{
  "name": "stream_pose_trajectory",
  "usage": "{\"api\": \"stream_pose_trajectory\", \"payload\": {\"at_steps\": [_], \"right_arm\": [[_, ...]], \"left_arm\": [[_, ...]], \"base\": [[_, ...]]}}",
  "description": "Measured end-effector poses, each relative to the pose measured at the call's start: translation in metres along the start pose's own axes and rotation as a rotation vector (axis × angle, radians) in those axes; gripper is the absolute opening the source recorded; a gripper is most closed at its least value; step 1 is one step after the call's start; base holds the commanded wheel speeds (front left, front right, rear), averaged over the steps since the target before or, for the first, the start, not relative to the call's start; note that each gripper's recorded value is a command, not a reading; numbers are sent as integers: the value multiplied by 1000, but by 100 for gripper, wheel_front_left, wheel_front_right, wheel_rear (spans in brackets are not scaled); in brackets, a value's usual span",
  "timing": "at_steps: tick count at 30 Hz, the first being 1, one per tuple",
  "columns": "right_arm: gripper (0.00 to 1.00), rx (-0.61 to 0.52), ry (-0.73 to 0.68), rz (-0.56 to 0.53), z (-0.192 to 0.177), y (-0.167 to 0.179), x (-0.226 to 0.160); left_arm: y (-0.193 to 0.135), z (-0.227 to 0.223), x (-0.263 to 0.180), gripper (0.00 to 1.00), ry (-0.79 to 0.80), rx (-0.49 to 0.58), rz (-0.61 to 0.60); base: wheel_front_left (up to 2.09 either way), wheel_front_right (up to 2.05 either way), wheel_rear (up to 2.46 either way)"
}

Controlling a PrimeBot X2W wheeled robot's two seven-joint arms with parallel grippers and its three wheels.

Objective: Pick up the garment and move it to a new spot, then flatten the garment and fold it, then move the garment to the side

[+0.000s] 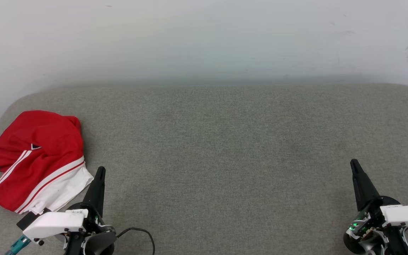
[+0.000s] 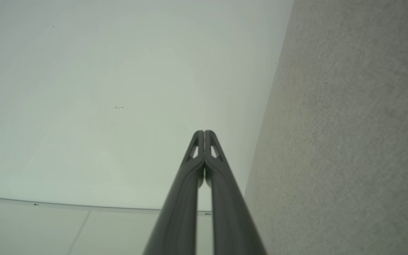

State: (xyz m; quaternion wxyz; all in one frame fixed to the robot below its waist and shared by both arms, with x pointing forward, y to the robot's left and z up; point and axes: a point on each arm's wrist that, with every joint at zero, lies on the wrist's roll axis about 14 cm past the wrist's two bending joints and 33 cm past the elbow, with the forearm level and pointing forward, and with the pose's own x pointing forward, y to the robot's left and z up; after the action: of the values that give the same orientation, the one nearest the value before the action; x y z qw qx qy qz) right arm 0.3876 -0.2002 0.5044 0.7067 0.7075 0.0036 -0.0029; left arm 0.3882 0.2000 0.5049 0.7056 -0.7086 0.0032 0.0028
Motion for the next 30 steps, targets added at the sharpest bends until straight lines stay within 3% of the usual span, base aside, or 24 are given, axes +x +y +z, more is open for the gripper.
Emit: {"api": "stream_pose_trajectory", "payload": {"at_steps": [30], "right_arm": [[0, 0, 0, 0, 0, 0, 0]], "left_arm": [[0, 0, 0, 0, 0, 0, 0]], "base": [[0, 0, 0]]}}
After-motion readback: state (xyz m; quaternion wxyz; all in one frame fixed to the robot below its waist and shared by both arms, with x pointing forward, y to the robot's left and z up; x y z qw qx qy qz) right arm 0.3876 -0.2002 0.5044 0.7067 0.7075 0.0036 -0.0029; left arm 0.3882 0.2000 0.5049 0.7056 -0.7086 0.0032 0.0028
